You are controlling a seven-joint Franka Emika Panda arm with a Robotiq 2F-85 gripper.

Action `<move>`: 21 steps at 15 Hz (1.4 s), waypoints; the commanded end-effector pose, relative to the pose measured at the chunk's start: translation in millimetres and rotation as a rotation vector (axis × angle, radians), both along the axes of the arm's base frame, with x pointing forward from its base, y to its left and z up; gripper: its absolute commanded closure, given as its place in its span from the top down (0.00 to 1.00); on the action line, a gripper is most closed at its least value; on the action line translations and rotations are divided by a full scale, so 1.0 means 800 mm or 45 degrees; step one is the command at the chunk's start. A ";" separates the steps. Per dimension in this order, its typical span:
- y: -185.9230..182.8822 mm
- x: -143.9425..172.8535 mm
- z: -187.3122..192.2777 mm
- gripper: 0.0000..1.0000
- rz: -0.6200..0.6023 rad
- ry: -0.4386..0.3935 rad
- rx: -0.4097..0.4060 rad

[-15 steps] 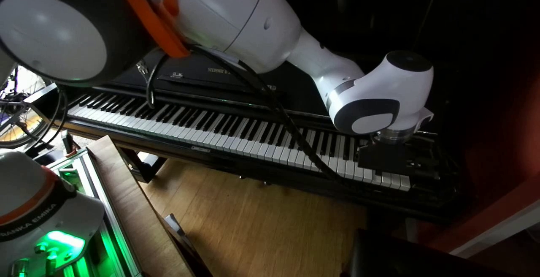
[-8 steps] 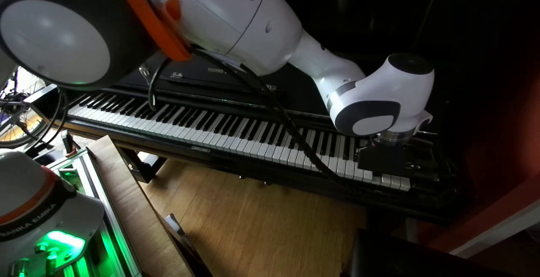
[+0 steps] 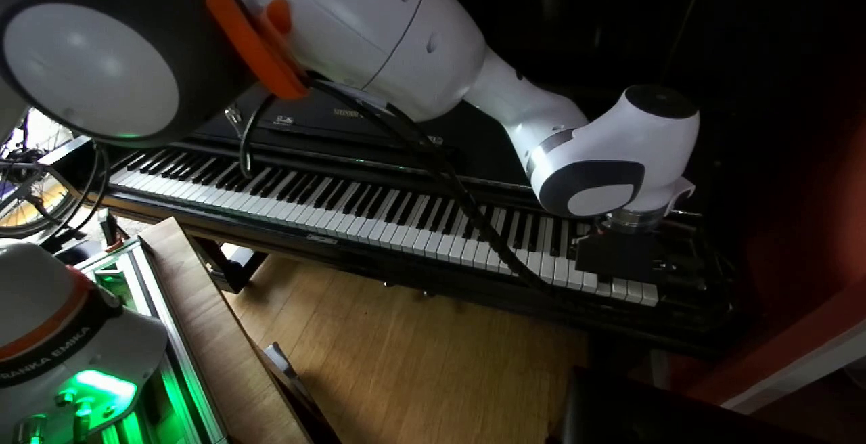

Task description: Press a white key on the far right side of the piano

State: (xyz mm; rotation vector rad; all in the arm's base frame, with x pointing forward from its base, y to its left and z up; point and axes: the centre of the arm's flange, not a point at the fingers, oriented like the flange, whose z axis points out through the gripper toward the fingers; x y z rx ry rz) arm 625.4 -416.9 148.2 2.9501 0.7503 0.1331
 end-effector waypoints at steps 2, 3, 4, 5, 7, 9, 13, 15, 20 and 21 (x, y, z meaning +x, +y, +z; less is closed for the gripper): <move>-0.003 -0.007 0.018 0.00 0.010 0.007 -0.011; -0.001 -0.008 0.026 0.00 0.011 0.001 -0.021; 0.000 -0.008 0.033 0.00 0.012 -0.004 -0.029; 0.001 -0.009 0.042 0.00 0.012 -0.009 -0.037; 0.004 -0.011 0.059 0.00 0.016 -0.024 -0.039; 0.007 -0.011 0.075 0.28 0.015 -0.035 -0.056; 0.012 -0.015 0.100 0.44 -0.011 -0.064 -0.055; 0.016 -0.019 0.112 0.59 0.000 -0.079 -0.068; 0.031 -0.032 0.142 0.96 0.012 -0.138 -0.102; 0.035 -0.035 0.148 1.00 0.000 -0.146 -0.102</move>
